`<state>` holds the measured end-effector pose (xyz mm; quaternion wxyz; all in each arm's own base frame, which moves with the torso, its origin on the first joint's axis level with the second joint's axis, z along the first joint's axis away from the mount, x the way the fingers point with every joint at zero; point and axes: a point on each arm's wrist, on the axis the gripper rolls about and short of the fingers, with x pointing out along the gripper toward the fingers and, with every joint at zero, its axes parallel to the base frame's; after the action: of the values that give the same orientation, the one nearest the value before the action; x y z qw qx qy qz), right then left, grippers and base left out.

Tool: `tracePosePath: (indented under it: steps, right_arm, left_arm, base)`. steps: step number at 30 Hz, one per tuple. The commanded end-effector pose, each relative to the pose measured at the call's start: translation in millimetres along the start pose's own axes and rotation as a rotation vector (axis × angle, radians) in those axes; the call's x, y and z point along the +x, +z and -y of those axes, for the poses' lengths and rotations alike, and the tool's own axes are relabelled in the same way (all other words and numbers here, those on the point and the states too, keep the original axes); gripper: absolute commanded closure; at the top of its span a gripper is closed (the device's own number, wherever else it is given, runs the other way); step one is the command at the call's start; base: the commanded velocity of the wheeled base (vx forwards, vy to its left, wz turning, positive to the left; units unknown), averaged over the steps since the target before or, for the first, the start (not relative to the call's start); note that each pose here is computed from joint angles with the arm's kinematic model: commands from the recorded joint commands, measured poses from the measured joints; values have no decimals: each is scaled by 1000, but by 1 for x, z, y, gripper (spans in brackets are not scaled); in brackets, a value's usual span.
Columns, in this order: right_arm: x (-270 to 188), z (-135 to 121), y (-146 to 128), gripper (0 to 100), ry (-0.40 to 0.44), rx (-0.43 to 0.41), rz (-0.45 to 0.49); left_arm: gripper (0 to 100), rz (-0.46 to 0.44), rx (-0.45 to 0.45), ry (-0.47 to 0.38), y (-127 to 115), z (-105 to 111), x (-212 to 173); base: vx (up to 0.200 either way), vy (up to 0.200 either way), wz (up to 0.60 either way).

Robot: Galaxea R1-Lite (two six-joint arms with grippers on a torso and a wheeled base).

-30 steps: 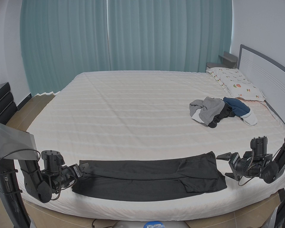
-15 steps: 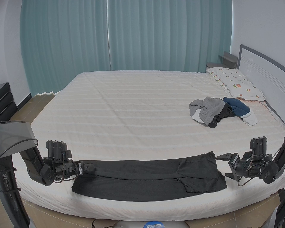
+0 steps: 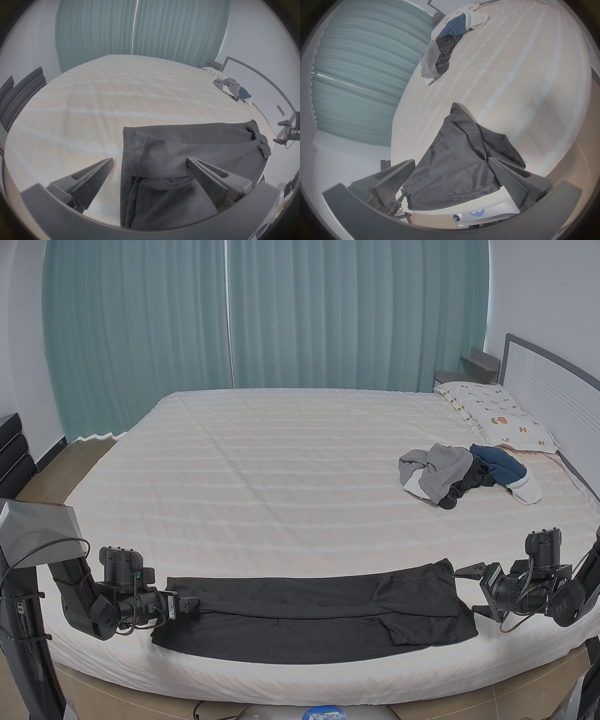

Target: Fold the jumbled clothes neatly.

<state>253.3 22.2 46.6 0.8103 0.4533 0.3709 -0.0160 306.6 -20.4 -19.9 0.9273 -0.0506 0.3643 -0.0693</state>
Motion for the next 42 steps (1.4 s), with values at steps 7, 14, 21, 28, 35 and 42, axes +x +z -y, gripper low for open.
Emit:
tracePosePath:
  steps: [7,14,21,28,35,42]
  right_arm:
    - [0,0,-1,0,2,-2,-4]
    - [1,0,-1,0,0,-1,-6]
    - [0,0,-1,0,2,-2,-4]
    - [0,0,1,0,1,2,1]
    - [0,0,1,0,2,2,3]
    - [0,0,2,0,2,3,5]
  left_arm:
    - [0,-33,11,-8,-8,5,15]
    - [100,-23,4,-6,-6,6,13]
    - [100,-12,7,-7,-3,7,6]
    - [100,33,8,-6,7,8,-3]
    - [100,47,10,-12,11,10,-6]
    - [100,67,-32,-15,16,10,-6]
  base:
    - [0,0,0]
    - [0,0,0]
    - [0,0,0]
    - [0,0,0]
    - [0,0,0]
    - [-114,0,0]
